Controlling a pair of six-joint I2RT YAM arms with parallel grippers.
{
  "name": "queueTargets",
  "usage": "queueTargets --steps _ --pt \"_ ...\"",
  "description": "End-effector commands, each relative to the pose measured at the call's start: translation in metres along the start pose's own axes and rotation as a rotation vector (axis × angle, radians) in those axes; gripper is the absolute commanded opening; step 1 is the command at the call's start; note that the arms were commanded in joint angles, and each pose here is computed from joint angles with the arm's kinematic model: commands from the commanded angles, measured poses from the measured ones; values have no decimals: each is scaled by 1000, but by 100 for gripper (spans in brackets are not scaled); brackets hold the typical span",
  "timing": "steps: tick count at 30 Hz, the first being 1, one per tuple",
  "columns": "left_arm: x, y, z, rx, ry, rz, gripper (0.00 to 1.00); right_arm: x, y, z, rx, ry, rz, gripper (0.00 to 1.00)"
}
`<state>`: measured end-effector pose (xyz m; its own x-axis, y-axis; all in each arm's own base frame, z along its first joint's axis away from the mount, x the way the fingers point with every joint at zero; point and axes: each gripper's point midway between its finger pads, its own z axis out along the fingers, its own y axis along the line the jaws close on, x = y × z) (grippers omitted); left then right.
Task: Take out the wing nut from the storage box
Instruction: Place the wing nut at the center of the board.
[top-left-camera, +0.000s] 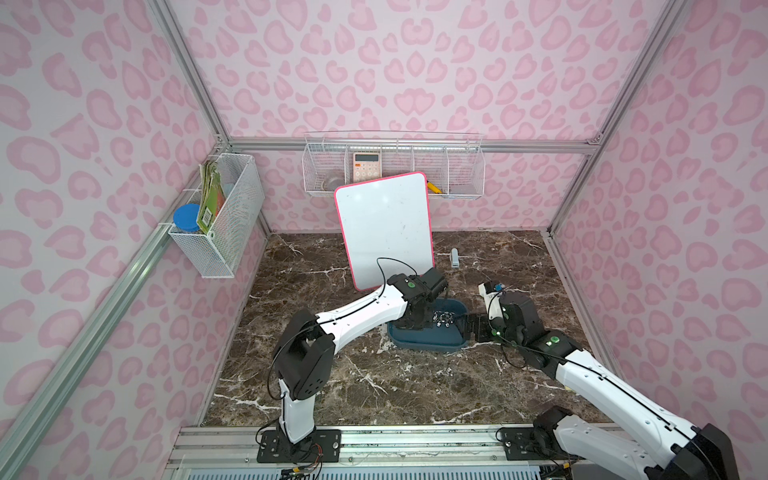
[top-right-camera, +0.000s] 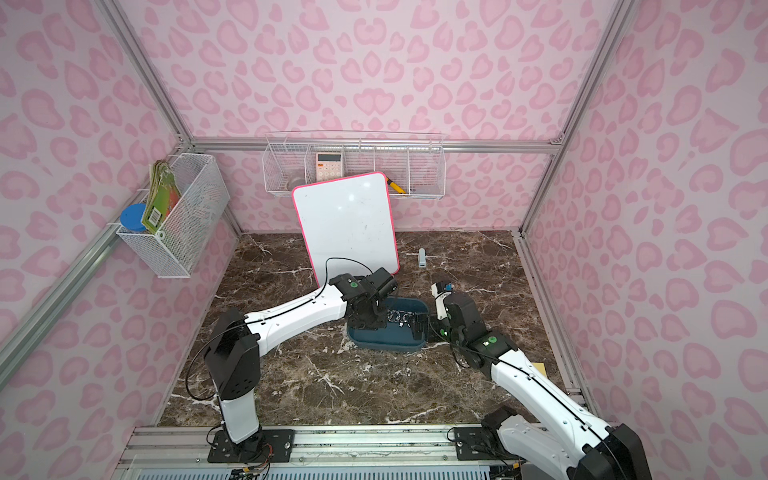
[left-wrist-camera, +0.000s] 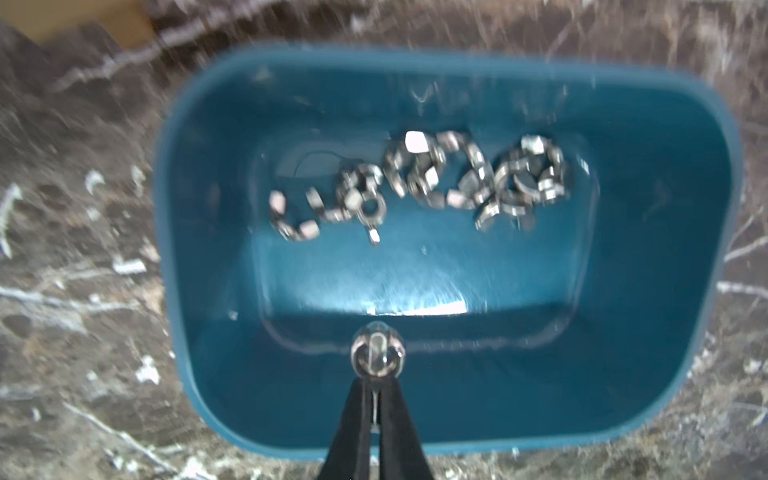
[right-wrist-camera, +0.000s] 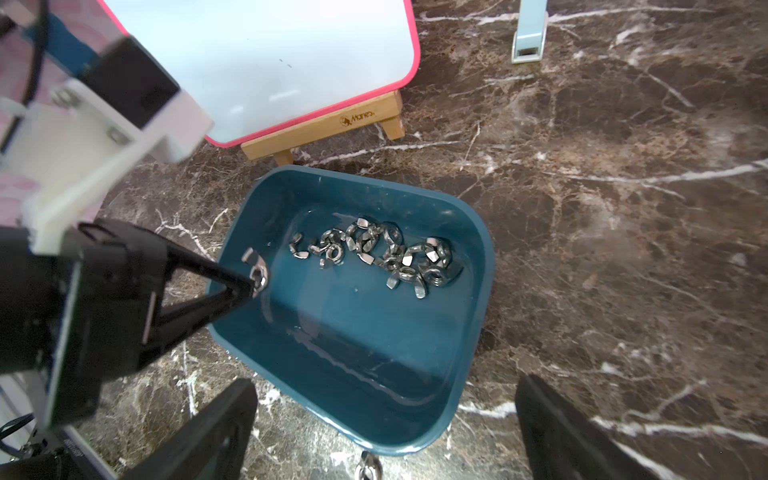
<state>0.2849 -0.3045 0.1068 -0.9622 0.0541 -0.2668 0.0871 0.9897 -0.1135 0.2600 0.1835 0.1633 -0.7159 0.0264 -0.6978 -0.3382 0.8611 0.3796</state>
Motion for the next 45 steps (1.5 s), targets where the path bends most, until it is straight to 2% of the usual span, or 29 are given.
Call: queueTargets --steps 1,8,15,23,40,42,45 --pt "19 -3 -3 -22 9 -52 0 12 3 -6 -25 26 18 99" --pt "60 -17 7 1 61 -52 0 37 -4 -25 -27 28 117 99" --pt "92 -37 23 3 87 -41 0 46 -11 -43 -10 8 154 99" --pt "94 -49 25 6 67 -45 0 48 -4 -47 -46 8 158 99" --pt "120 -54 57 5 154 -46 0 51 -8 -45 -28 20 176 99" --pt "121 -53 58 1 158 -47 4 52 -9 -44 -23 23 177 99" --pt "120 -54 55 6 154 -40 18 52 -10 -44 -19 22 176 99"
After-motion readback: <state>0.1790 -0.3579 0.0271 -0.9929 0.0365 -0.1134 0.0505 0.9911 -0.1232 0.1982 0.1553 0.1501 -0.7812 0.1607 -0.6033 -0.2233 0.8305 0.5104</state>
